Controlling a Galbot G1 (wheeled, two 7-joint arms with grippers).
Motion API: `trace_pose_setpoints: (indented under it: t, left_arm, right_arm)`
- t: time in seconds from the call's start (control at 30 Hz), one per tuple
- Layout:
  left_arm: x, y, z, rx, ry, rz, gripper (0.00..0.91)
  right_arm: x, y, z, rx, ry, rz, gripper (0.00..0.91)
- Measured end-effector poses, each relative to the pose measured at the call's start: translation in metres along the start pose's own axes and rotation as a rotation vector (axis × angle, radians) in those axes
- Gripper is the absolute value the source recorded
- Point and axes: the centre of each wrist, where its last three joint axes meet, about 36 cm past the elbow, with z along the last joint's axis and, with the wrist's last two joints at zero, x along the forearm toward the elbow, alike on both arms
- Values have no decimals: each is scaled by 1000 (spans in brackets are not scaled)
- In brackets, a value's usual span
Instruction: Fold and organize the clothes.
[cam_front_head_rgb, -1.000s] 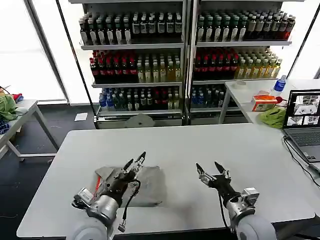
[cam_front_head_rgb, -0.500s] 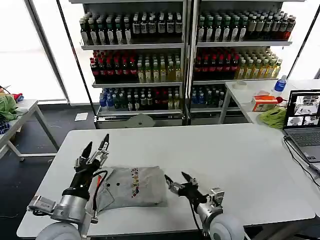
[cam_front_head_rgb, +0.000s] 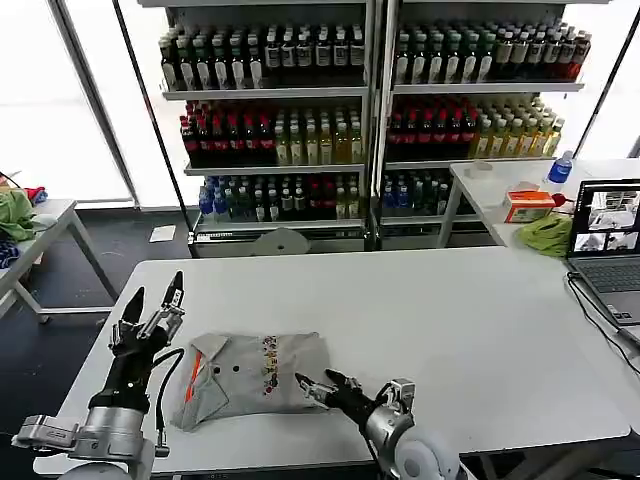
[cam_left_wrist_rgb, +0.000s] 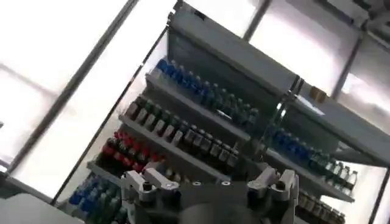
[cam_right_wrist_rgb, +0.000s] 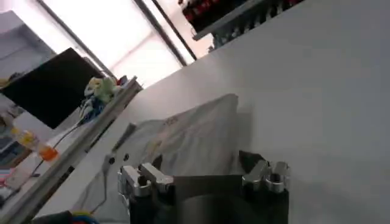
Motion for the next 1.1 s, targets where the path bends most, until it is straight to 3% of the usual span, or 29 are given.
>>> trace_pose_setpoints:
  t: [0.03, 0.27, 0.53, 1.1]
  left_arm:
    - [1, 0, 0, -3, -1, -2, 907]
    - [4, 3, -1, -21, 2, -13, 907]
    - [5, 9, -1, -35, -1, -33, 907]
    - [7, 18, -3, -54, -6, -52, 907]
  right_arm:
    - [-3, -1, -1, -11, 0, -5, 0]
    - [-21, 0, -1, -72, 2, -35, 0]
    - [-24, 0, -2, -93, -5, -38, 0]
    - [35, -33, -36, 5, -18, 55, 0]
